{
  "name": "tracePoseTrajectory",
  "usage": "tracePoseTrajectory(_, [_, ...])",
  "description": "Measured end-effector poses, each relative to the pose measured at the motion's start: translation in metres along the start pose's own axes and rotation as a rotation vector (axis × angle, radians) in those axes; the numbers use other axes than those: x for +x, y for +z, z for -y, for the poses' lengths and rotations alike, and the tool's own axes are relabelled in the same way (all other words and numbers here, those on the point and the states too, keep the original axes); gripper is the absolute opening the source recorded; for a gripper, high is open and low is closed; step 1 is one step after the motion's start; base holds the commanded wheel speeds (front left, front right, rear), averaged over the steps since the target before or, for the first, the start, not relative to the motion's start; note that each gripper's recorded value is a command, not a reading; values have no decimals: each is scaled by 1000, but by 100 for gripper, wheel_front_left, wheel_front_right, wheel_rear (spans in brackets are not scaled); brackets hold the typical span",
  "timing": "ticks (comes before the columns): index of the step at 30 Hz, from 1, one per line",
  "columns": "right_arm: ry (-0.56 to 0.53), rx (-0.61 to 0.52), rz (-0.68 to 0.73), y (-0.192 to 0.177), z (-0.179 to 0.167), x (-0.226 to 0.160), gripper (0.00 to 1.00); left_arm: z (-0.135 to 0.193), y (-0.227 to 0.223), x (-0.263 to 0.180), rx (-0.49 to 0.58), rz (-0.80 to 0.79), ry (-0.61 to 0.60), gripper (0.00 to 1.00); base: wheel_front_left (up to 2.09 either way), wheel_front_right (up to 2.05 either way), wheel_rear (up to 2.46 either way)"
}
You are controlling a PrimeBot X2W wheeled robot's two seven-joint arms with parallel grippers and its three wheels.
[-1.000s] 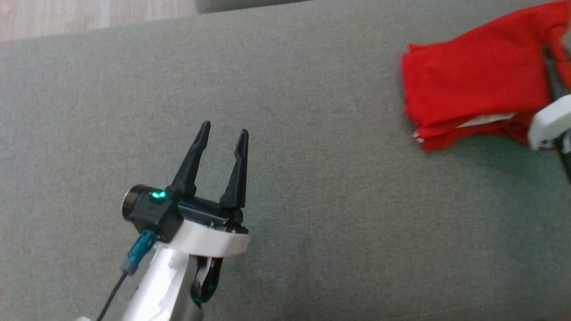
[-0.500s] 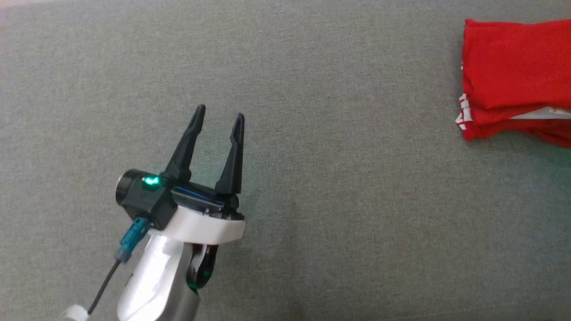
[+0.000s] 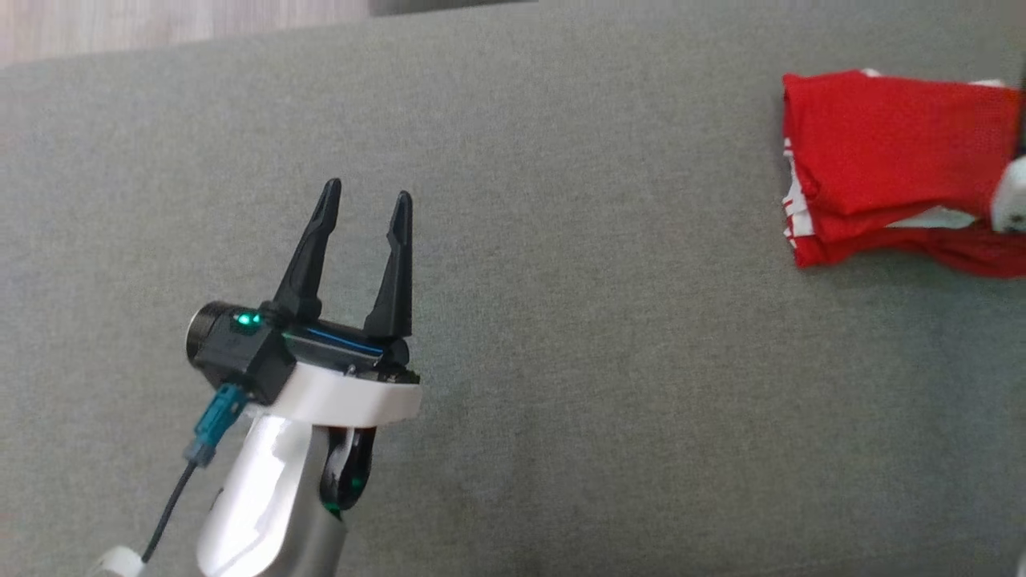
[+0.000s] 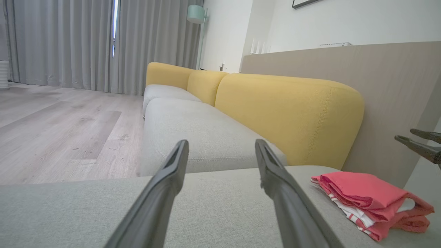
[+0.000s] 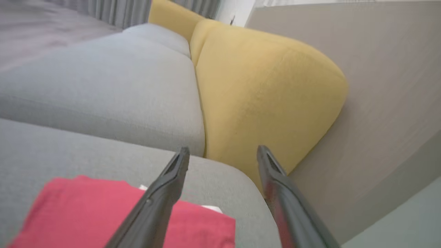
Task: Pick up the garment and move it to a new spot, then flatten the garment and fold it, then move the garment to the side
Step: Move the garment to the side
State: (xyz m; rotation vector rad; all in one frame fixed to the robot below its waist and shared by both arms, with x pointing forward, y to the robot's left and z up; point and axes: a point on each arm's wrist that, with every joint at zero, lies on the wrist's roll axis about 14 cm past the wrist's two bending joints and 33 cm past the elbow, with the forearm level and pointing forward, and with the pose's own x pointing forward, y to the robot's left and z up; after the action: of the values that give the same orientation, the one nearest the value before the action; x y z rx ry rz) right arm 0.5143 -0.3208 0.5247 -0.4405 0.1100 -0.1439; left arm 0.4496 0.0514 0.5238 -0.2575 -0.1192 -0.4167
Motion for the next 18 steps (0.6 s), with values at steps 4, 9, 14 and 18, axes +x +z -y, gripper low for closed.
tracePoseTrajectory(4, [23,73,134,48,-17,-4,100,-4,13,-10,8,25,28,100,0,0,0])
tracePoseTrajectory(9, [58,186,301,103,-36,-20,100,-10,25,-27,21,47,67,100,0,0,0])
tracePoseTrajectory(14, [108,287,342,115,-61,-41,100,-14,34,-40,31,63,95,100,0,0,0])
tracePoseTrajectory(18, [151,392,331,110,-85,-62,100,-20,33,-57,34,55,133,100,0,0,0])
